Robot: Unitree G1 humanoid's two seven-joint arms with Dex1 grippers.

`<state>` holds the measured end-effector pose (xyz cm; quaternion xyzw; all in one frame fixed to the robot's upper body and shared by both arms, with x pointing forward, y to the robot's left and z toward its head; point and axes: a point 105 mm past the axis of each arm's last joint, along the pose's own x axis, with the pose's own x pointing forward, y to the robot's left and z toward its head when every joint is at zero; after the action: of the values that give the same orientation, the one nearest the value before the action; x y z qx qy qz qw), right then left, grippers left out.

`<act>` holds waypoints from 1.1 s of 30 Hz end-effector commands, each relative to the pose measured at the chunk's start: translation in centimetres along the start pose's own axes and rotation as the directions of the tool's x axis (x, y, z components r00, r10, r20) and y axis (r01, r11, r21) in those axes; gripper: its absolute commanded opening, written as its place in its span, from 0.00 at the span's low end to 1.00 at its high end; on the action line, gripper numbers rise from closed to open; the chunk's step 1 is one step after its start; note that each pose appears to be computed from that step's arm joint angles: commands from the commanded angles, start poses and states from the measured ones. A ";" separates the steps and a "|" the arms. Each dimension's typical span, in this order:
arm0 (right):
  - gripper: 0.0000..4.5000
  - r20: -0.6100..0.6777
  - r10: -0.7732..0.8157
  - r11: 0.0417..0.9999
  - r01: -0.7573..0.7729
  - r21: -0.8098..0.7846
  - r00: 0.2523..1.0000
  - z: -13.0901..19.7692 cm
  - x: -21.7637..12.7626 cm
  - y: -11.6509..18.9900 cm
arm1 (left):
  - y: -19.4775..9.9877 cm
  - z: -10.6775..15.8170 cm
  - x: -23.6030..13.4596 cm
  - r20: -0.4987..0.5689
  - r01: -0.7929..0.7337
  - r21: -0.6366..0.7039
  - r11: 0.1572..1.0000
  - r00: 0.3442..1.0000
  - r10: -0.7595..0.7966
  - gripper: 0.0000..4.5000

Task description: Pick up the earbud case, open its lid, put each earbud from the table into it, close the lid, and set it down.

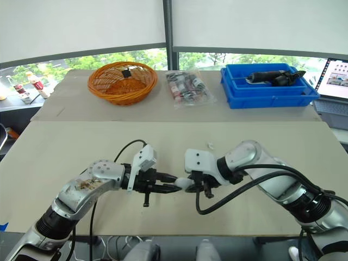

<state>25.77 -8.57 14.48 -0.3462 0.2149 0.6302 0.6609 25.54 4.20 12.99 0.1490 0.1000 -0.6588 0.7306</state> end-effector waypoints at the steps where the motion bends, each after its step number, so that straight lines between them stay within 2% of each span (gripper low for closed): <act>1: 0.17 0.043 -0.037 0.998 0.039 -0.044 0.998 1.5 -0.8 -0.2 | 0.0 0.3 0.0 0.011 -0.004 0.014 1.000 1.000 0.004 0.12; 2: 0.17 0.042 -0.039 0.998 0.041 -0.043 0.998 1.5 -0.8 -0.2 | 0.0 0.3 0.0 0.010 -0.006 0.013 1.000 1.000 0.006 0.12; 4: 0.40 0.030 -0.043 0.998 0.044 -0.053 0.999 1.2 -1.0 -0.3 | 0.0 0.2 -0.1 0.009 -0.008 0.008 1.000 1.000 0.008 0.12; 12: 1.00 -0.018 -0.087 0.994 0.086 -0.064 0.996 0.0 -3.1 -0.6 | 0.0 -0.4 -0.7 0.031 0.001 -0.087 0.996 1.000 0.002 0.12; 16: 1.00 -0.015 -0.103 0.992 0.102 -0.074 0.995 0.0 -4.3 -0.4 | 0.0 -0.4 -1.2 0.096 0.035 -0.196 0.980 0.995 -0.017 0.12; 19: 1.00 0.008 -0.102 0.992 0.103 -0.067 0.995 0.3 -4.5 0.1 | -0.1 -0.2 -1.4 0.131 0.063 -0.224 0.973 0.991 -0.034 0.12; 25: 1.00 0.053 -0.150 0.987 0.152 -0.046 0.987 0.2 -3.3 -0.1 | -0.7 0.5 -1.2 0.164 0.114 -0.205 0.972 0.983 -0.081 0.12; 33: 1.00 0.108 -0.185 0.982 0.187 -0.010 0.977 0.9 -2.6 -1.1 | -1.1 0.3 -1.0 0.130 0.122 -0.120 0.985 0.986 -0.106 0.12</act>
<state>26.15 -9.87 16.04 -0.3309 0.1583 0.5919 0.7177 25.04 5.51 12.83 0.0375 0.1304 -0.6801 0.7204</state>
